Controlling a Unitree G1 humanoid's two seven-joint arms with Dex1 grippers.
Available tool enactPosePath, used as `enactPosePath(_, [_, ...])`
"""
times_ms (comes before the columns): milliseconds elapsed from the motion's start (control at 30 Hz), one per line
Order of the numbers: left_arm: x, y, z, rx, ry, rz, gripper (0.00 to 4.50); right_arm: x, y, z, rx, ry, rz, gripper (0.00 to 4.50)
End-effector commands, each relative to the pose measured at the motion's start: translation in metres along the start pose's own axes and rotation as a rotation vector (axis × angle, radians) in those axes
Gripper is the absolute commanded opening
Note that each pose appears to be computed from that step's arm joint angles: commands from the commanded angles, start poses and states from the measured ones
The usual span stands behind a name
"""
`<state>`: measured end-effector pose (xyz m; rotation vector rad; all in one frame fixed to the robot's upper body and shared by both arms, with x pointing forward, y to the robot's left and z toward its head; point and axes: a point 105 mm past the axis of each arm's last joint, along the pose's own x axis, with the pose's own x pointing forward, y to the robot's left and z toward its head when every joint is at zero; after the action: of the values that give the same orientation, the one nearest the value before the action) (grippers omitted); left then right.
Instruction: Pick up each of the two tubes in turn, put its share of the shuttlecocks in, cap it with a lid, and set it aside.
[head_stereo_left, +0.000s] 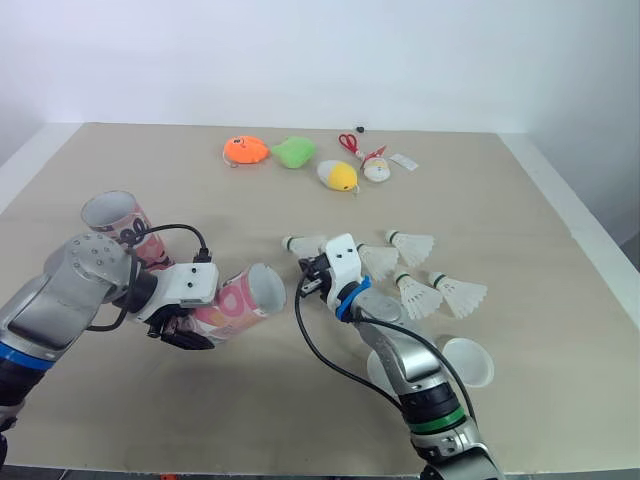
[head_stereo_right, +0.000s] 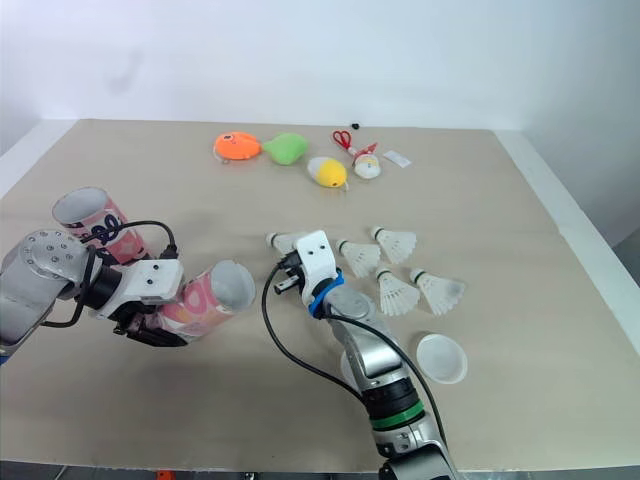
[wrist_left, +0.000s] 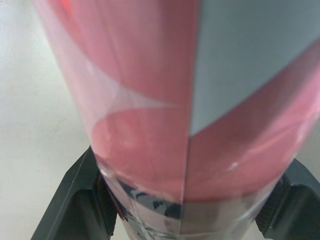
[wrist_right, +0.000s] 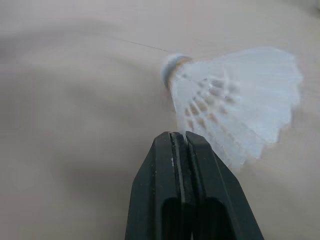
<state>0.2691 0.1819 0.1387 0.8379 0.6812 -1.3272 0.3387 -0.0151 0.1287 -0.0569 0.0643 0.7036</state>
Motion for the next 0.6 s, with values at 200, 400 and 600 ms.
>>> enactPosePath(200, [-0.005,0.005,-0.002,0.006,0.039,0.031,2.91,-0.071,0.019,0.086,-0.269,-0.183,0.413,0.23])
enactPosePath(400, [-0.012,0.014,-0.008,0.001,0.1,0.081,2.91,-0.094,0.022,0.094,-0.343,-0.153,0.498,0.23])
enactPosePath(600, [-0.015,0.016,-0.011,-0.014,0.112,0.09,2.91,-0.091,0.022,0.106,-0.329,-0.221,0.461,0.23])
